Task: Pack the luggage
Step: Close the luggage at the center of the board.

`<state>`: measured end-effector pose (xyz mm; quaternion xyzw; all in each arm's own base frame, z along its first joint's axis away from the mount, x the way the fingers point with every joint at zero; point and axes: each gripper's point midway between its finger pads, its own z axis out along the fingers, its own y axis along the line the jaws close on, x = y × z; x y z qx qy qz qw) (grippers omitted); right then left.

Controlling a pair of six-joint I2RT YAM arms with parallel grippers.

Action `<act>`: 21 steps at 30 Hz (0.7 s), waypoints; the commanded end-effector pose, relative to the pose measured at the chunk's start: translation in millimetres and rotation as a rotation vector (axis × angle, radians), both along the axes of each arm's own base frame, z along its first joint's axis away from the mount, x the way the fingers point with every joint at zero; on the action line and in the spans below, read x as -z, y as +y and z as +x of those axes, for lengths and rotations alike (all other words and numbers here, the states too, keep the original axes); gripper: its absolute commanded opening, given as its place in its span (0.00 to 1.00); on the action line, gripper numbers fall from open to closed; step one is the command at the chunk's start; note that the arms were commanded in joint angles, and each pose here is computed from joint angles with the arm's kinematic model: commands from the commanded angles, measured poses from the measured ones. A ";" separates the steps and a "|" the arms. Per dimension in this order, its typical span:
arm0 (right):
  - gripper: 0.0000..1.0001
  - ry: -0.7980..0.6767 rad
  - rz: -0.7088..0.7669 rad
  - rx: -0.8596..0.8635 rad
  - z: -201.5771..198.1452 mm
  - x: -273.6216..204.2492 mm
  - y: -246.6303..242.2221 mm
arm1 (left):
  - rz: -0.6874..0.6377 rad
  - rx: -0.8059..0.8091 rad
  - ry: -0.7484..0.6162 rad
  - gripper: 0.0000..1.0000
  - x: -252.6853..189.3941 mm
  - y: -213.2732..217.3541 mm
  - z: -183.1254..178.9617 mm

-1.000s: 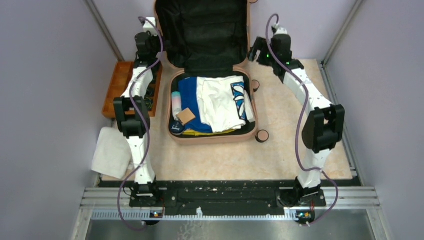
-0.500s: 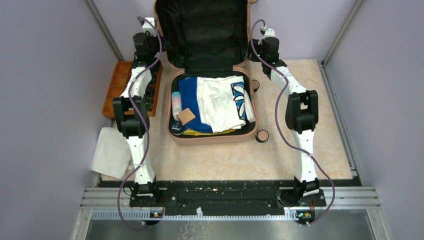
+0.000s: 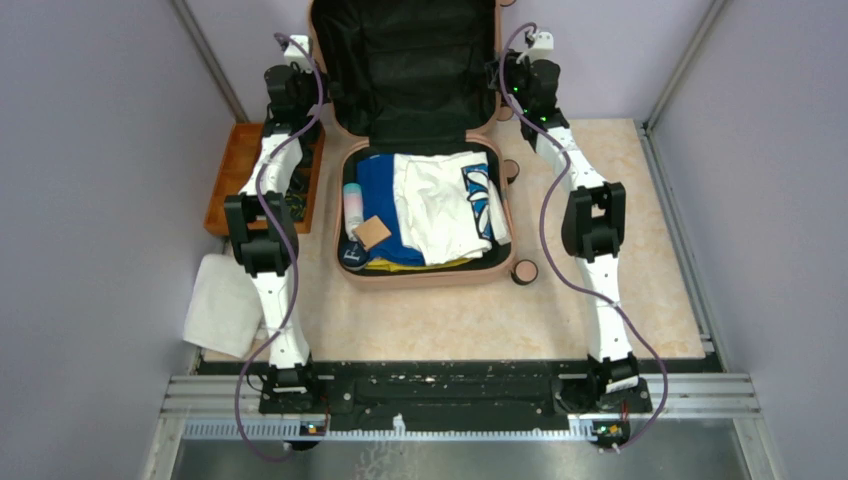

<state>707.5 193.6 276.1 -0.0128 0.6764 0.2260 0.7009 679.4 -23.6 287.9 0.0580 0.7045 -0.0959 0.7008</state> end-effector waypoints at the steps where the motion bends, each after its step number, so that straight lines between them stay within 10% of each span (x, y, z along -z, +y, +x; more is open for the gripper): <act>1: 0.37 -0.155 0.052 0.021 1.7 -51.2 -7.4 | 0.022 0.085 -0.119 0.00 -39.4 -19.7 -2.1; 6: 0.02 -0.184 0.057 0.011 -0.7 -63.4 -5.4 | 0.026 0.129 -0.132 0.00 -48.2 -28.1 -9.8; 21: 0.00 -0.323 0.099 -0.063 -73.3 -118.8 -9.1 | 0.056 0.273 -0.165 0.00 -78.5 -50.9 -46.0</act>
